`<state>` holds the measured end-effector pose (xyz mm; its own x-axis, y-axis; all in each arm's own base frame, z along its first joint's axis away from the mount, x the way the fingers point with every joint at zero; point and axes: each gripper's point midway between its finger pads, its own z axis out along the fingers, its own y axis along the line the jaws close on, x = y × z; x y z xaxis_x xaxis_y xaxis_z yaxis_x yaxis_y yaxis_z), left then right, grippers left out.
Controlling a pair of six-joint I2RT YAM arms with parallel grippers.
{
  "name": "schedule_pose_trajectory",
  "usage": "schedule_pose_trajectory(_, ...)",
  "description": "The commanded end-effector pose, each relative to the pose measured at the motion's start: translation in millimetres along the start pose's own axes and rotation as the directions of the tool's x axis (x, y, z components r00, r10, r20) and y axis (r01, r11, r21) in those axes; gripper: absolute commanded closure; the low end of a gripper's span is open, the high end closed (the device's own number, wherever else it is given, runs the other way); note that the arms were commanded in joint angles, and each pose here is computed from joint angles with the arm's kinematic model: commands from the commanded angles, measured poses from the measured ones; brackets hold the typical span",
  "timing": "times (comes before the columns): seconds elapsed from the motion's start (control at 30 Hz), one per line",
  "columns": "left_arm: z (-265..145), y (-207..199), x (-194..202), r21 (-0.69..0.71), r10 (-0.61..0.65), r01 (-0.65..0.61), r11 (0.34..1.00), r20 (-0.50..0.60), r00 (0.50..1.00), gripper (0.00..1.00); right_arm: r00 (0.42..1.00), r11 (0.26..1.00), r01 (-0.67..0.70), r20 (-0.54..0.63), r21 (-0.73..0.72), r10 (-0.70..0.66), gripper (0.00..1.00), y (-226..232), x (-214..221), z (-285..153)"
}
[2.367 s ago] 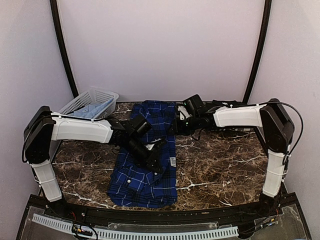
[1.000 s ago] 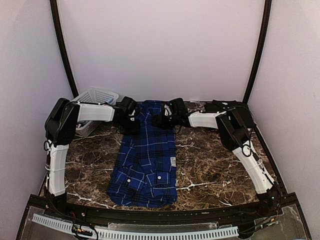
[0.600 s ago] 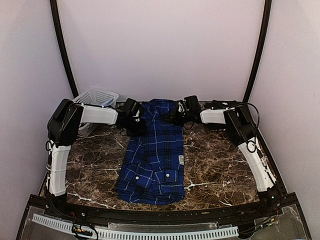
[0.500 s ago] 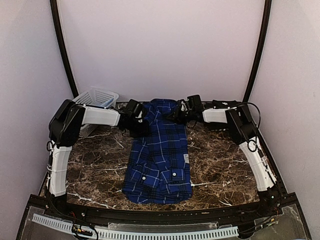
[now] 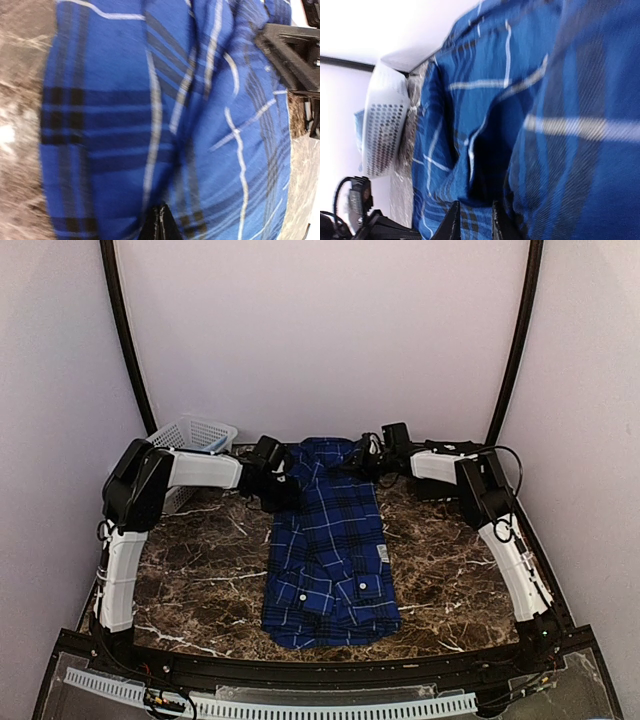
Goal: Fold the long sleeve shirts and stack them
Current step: Move the rectangle-folded shirt to the center of the board.
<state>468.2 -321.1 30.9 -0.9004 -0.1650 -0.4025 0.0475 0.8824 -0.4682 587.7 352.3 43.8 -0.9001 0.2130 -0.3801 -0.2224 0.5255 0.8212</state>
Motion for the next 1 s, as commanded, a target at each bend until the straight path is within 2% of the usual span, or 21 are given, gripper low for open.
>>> schedule_pose_trajectory(0.0,-7.4,10.5,-9.9,-0.035,0.029,-0.03,0.999,-0.017,0.999,0.97,0.988,0.999,0.015,0.154,-0.047,-0.008,0.84,19.8,-54.0,-21.9)
schedule_pose_trajectory(0.17,-10.7,7.7,-15.1,-0.024,0.045,-0.045,0.999,-0.017,0.999,0.97,0.98,0.997,-0.003,0.198,-0.08,0.019,0.87,18.2,-62.5,-17.8)
schedule_pose_trajectory(0.37,-16.0,1.3,-20.8,-0.017,0.07,-0.07,0.997,-0.016,0.997,0.97,0.971,0.997,-0.046,0.231,-0.066,0.06,0.9,-4.9,-66.0,-5.5)
schedule_pose_trajectory(0.7,-31.0,-16.1,-33.9,0.01,0.119,-0.119,0.993,-0.014,0.993,0.98,0.96,0.989,-0.123,0.241,-0.087,0.14,0.88,-36.2,-72.3,-0.8)
schedule_pose_trajectory(0.8,-35.8,-20.8,-36.5,0.021,0.127,-0.127,0.992,-0.009,0.992,0.98,0.962,0.987,-0.115,0.233,-0.113,0.139,0.86,-27.0,-77.5,-7.9)
schedule_pose_trajectory(0.97,-52.3,-29.3,-42.6,0.036,0.133,-0.134,0.99,0.013,0.991,0.97,0.966,0.989,-0.031,0.25,-0.148,0.068,0.78,18.1,-95.2,-29.5)
